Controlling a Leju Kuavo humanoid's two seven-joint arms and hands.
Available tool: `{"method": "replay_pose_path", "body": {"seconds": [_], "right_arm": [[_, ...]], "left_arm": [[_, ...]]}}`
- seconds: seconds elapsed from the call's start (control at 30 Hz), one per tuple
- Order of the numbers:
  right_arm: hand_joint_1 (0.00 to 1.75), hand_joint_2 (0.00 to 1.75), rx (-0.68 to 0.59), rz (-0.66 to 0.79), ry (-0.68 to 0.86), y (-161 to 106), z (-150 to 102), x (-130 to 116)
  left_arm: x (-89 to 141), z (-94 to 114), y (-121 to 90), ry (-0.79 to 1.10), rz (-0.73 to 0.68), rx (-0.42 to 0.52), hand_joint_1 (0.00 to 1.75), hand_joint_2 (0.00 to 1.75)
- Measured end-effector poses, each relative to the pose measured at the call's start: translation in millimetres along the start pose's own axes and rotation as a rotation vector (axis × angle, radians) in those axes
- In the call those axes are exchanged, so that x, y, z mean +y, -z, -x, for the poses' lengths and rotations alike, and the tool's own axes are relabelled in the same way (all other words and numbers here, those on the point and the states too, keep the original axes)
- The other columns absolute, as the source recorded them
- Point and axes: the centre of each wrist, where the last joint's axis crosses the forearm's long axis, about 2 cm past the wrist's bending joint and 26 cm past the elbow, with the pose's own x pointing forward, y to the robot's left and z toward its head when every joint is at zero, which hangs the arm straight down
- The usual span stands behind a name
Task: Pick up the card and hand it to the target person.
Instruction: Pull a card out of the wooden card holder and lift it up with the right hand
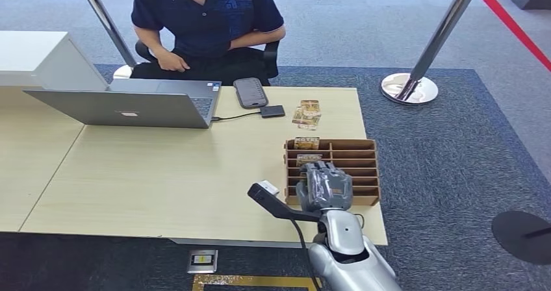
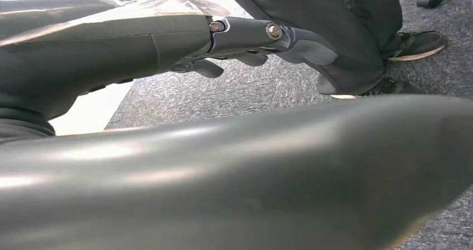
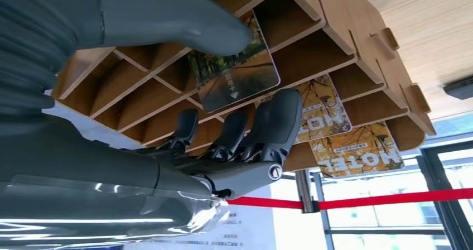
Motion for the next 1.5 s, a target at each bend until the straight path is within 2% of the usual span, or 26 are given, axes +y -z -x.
{"method": "replay_pose_path", "body": {"seconds": [0.5, 0.57, 0.7, 1.3, 1.5], "right_arm": [[0.79, 1.75, 0.020, -0.004, -0.012, 4.3, 2.4, 4.2], [0.88, 1.75, 0.021, -0.005, -0.014, 4.7, 2.7, 4.4], [1.27, 1.75, 0.024, 0.000, -0.021, 5.6, 3.4, 4.5], [1.23, 1.75, 0.026, 0.012, -0.034, 6.4, 1.3, 3.5], [1.32, 1.75, 0.023, 0.012, -0.034, 6.1, 1.1, 3.7]], "left_arm": [[0.0, 0.0, 0.0, 0.001, 0.000, 0.001, 0.00, 0.00], [-0.1, 0.0, 0.0, 0.001, 0.000, 0.001, 0.00, 0.00], [-0.1, 0.0, 0.0, 0.002, 0.000, 0.000, 0.00, 0.00], [-0.1, -0.1, 0.0, 0.004, 0.001, -0.004, 0.00, 0.00], [-0.1, -0.1, 0.0, 0.004, 0.001, -0.006, 0.00, 0.00]]}}
